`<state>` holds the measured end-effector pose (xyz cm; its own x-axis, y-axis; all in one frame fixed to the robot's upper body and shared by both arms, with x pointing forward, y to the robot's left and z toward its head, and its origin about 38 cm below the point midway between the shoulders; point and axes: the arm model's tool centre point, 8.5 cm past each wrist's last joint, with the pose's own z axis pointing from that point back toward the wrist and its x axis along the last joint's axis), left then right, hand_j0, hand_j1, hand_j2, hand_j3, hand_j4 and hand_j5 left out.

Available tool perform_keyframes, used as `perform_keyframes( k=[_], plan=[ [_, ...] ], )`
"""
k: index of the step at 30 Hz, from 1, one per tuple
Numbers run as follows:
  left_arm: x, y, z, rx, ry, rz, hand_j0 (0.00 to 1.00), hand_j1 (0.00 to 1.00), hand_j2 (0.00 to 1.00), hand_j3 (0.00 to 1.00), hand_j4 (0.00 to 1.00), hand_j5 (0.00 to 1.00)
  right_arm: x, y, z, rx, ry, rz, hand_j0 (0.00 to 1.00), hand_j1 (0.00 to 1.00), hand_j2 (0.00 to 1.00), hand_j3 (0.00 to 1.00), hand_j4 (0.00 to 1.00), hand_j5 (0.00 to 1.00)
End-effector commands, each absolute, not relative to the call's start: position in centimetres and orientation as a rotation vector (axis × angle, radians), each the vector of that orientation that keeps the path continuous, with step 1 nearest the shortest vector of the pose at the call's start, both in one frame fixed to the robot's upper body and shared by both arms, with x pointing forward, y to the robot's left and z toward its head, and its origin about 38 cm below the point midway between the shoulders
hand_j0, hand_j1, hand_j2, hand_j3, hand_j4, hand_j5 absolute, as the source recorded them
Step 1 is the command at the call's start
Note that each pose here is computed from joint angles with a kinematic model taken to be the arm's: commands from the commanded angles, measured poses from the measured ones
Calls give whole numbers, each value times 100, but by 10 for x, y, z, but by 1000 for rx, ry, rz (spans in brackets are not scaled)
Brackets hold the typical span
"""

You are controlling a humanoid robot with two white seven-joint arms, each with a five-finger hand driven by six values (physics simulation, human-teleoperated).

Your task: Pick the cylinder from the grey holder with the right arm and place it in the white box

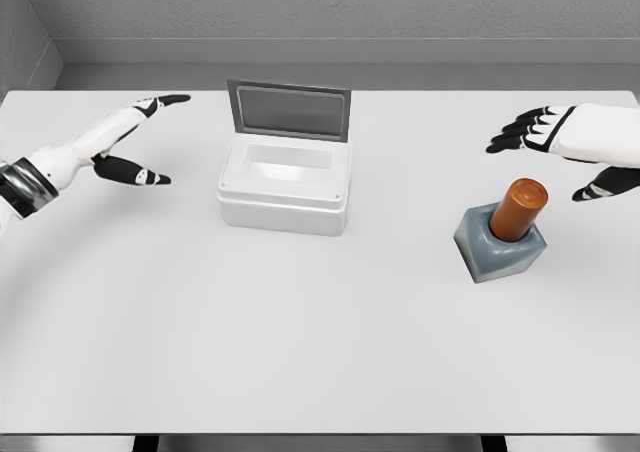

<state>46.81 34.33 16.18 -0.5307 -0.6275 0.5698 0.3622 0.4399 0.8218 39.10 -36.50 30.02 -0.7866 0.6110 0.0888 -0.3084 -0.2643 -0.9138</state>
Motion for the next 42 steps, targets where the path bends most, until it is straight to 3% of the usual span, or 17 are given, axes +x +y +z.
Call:
perform_keyframes(
  k=[1, 6, 11, 15, 42],
  plan=[
    [469, 344, 164, 231, -1728, -1260, 100, 100, 100, 100, 100, 100, 391, -364, 300, -374, -1419, 2078, 100, 100, 100, 100, 100, 100],
    [469, 344, 165, 230, -1732, -1257, 100, 100, 100, 100, 100, 100, 395, -355, 294, -345, -1431, 2082, 100, 100, 100, 100, 100, 100],
    [468, 338, 162, 206, -1723, -1275, 100, 100, 100, 100, 100, 100, 405, -372, 294, -401, -1430, 2019, 100, 100, 100, 100, 100, 100],
    [468, 338, 163, 205, -1725, -1275, 100, 100, 100, 100, 100, 100, 397, -377, 275, -350, -1369, 2030, 100, 100, 100, 100, 100, 100],
    [468, 342, 164, 215, -1726, -1267, 100, 100, 100, 100, 100, 100, 394, -344, 274, -279, -1366, 2143, 100, 100, 100, 100, 100, 100]
  ],
)
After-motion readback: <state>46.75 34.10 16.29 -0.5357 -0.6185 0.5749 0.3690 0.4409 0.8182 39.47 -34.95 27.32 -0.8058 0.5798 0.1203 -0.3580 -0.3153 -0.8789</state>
